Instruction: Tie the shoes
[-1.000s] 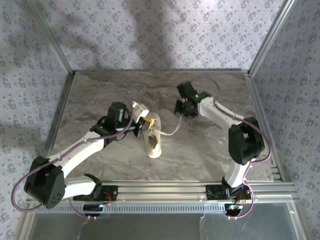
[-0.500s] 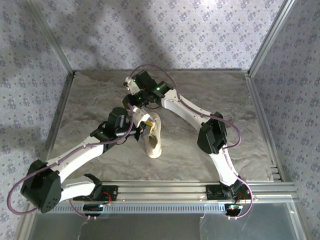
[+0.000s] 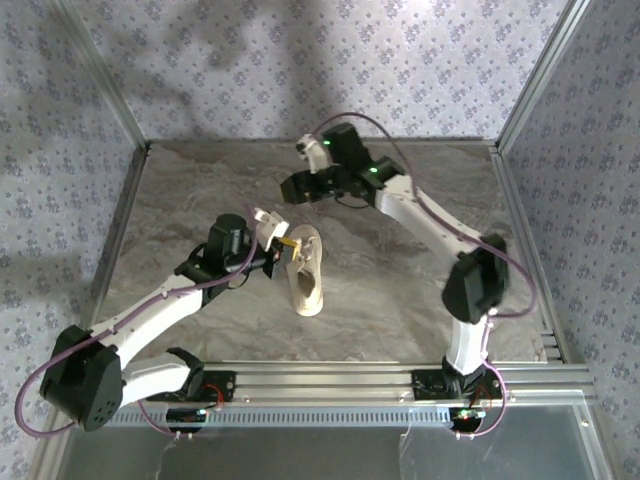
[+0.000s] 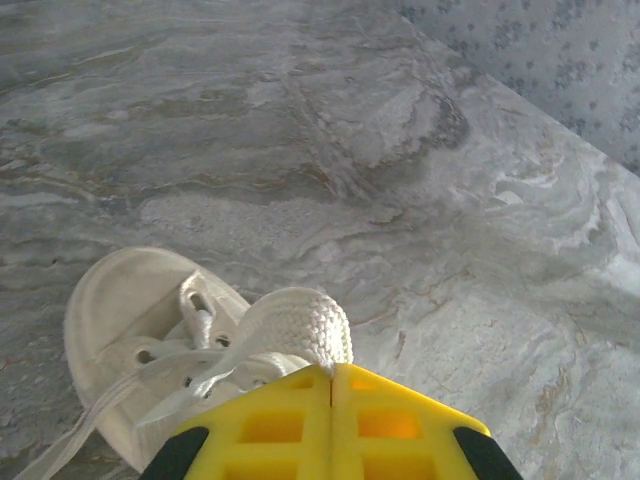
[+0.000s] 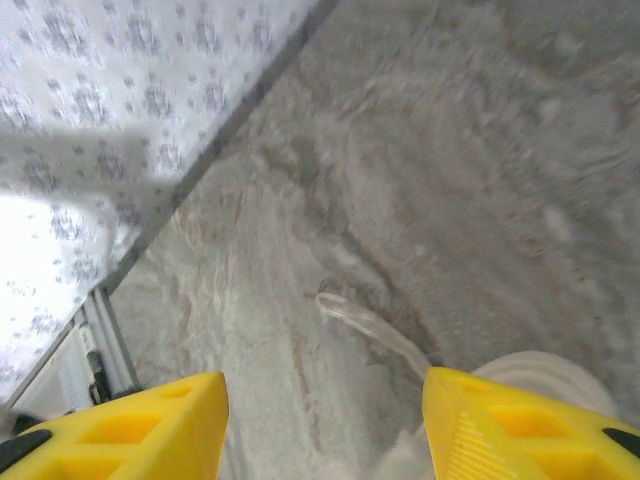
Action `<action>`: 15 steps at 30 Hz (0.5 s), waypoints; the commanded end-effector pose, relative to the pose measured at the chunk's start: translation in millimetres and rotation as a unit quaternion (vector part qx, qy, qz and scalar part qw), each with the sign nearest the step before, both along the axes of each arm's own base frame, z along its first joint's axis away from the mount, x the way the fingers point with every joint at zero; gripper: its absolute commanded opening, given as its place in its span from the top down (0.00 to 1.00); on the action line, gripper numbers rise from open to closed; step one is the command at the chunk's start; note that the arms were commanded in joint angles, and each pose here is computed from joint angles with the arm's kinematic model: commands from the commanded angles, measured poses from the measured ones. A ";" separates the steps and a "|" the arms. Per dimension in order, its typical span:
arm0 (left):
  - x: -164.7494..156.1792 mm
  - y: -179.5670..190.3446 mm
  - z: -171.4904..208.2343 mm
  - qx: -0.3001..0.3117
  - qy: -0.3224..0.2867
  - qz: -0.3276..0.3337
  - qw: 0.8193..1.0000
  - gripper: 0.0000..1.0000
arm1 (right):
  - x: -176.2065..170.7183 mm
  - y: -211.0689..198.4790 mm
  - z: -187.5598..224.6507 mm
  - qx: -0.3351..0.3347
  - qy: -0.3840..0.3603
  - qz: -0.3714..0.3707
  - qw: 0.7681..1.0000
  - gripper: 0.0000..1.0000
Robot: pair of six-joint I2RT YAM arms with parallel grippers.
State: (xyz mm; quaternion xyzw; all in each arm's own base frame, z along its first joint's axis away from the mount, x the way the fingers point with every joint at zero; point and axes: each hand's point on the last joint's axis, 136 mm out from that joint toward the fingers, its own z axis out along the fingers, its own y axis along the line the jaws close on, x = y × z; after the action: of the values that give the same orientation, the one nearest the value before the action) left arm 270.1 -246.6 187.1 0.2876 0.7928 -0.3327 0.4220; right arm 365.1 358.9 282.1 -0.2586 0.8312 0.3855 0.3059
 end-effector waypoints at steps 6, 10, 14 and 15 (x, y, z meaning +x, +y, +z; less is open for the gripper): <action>9.8 -1.1 23.7 -0.047 0.030 0.012 0.998 1.00 | -47.4 -53.0 -30.6 -0.004 -0.213 0.016 0.977 0.41; 9.5 -5.3 25.4 -0.054 0.045 0.002 0.998 1.00 | -86.6 -53.2 -63.7 -0.009 -0.250 0.097 0.963 0.40; 5.4 -7.4 23.0 -0.045 0.060 -0.019 0.997 1.00 | -112.0 -45.6 -84.6 -0.039 -0.300 0.174 0.937 0.39; 4.1 -8.0 22.4 -0.043 0.066 -0.025 0.997 1.00 | -113.1 -43.9 -89.0 -0.050 -0.304 0.184 0.934 0.39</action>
State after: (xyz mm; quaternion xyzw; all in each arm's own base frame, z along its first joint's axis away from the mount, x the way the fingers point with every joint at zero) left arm 278.1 -248.7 196.1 0.2508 0.8060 -0.3730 0.3851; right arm 258.0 300.9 165.6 -0.4500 0.7378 0.3144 0.3929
